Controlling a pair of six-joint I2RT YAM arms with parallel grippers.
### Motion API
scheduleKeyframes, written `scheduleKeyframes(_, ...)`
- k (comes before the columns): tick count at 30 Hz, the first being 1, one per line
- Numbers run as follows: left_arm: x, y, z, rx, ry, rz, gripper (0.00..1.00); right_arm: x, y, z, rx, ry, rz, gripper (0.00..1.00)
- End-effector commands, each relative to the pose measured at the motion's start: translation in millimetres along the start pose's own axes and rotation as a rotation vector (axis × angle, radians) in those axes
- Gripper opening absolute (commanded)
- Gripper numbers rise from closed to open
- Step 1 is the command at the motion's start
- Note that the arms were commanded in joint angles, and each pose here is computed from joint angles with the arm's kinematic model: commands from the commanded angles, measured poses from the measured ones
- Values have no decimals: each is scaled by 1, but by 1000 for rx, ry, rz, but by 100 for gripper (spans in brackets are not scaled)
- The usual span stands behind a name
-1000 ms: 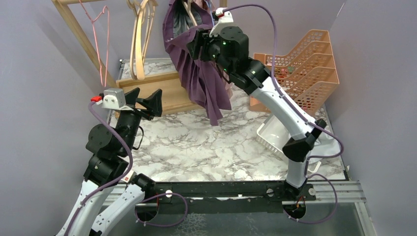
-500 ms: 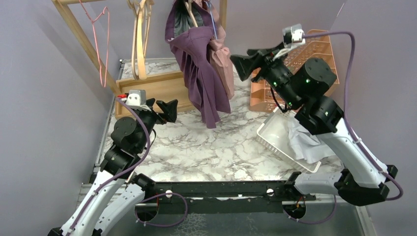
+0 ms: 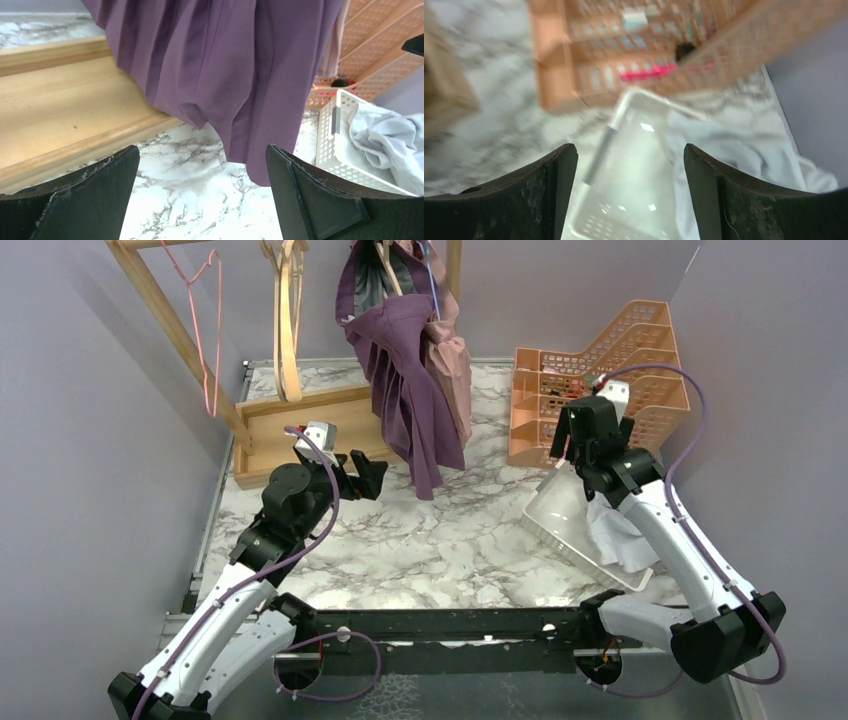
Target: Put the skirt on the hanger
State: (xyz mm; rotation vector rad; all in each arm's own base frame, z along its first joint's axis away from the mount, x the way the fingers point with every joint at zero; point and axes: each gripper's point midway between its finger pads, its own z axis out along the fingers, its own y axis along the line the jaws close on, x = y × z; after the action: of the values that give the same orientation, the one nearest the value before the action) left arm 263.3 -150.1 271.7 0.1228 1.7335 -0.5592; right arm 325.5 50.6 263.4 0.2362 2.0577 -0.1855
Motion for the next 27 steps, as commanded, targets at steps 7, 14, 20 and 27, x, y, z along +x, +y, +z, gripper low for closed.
scheduleKeyframes(7,18,-17,2,86,10,-188,93,148,-80,-13,380,319,204,86)
scheduleKeyframes(14,25,-7,2,28,25,-222,93,179,-83,-3,465,375,294,79)
scheduleKeyframes(20,32,-1,3,-9,56,-226,93,154,-91,-5,524,326,281,3)
scheduleKeyframes(27,25,9,6,-72,36,-206,93,34,-56,-28,181,106,304,1)
